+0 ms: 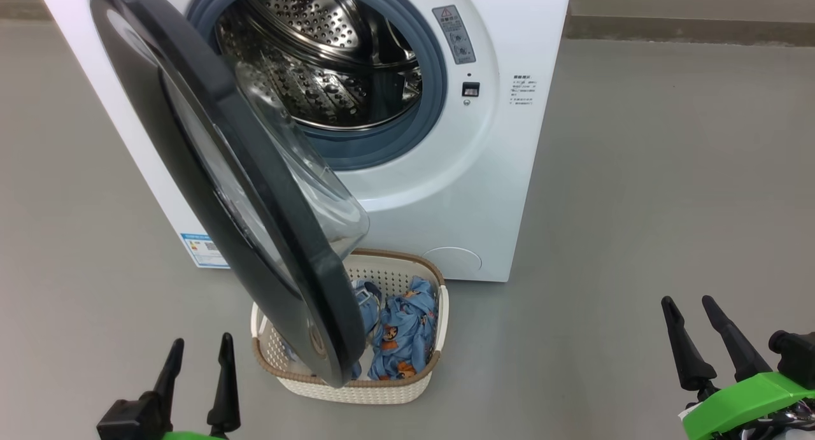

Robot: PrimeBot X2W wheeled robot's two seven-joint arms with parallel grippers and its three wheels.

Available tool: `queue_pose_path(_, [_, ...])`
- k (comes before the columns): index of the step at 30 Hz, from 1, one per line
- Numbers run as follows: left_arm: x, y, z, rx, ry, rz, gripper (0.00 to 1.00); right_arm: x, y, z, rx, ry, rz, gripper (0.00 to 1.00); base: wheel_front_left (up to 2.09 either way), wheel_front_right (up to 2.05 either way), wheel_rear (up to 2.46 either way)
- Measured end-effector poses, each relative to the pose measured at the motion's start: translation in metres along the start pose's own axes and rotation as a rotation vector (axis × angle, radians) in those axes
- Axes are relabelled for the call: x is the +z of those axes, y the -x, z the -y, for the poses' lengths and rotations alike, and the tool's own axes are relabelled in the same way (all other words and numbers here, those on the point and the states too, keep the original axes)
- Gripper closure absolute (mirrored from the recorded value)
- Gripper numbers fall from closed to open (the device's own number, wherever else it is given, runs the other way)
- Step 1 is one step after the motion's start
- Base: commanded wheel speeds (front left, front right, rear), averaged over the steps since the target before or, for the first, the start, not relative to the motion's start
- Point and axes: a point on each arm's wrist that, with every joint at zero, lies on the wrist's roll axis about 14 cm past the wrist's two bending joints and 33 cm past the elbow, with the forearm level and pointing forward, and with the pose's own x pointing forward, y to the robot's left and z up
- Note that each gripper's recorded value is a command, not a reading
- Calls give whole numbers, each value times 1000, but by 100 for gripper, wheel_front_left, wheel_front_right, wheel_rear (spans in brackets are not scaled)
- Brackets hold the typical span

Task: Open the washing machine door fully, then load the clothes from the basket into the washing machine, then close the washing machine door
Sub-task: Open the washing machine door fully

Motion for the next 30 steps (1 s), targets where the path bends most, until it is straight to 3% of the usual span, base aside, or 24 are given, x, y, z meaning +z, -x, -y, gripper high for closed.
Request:
queue_pose_path(7, [0, -1, -2, 5, -1, -1, 0, 0, -1, 0, -1, 3, 1, 0, 0, 0, 0])
queue_pose_path(8, [1, -1, -2, 5, -3, 3, 15, -1, -1, 0, 0, 3, 1, 0, 0, 0, 0])
queue_pose_path(11, [12, -2, -3, 6, -27, 35, 100, -1, -2, -1, 0, 2, 2, 0, 0, 0, 0])
queue_pose_path(19, [99, -14, 8, 7, -66, 304, 100, -6, -1, -3, 10, 19, -13, 0, 0, 0, 0])
queue_pose_path(26, [153, -4, 69, -136, -57, 486, 100, -7, 0, -6, 17, 26, -17, 0, 0, 0, 0])
queue_pose_path(30, [154, 2, 111, -262, -46, 469, 100, -9, 2, -5, 16, 26, -22, 0, 0, 0, 0])
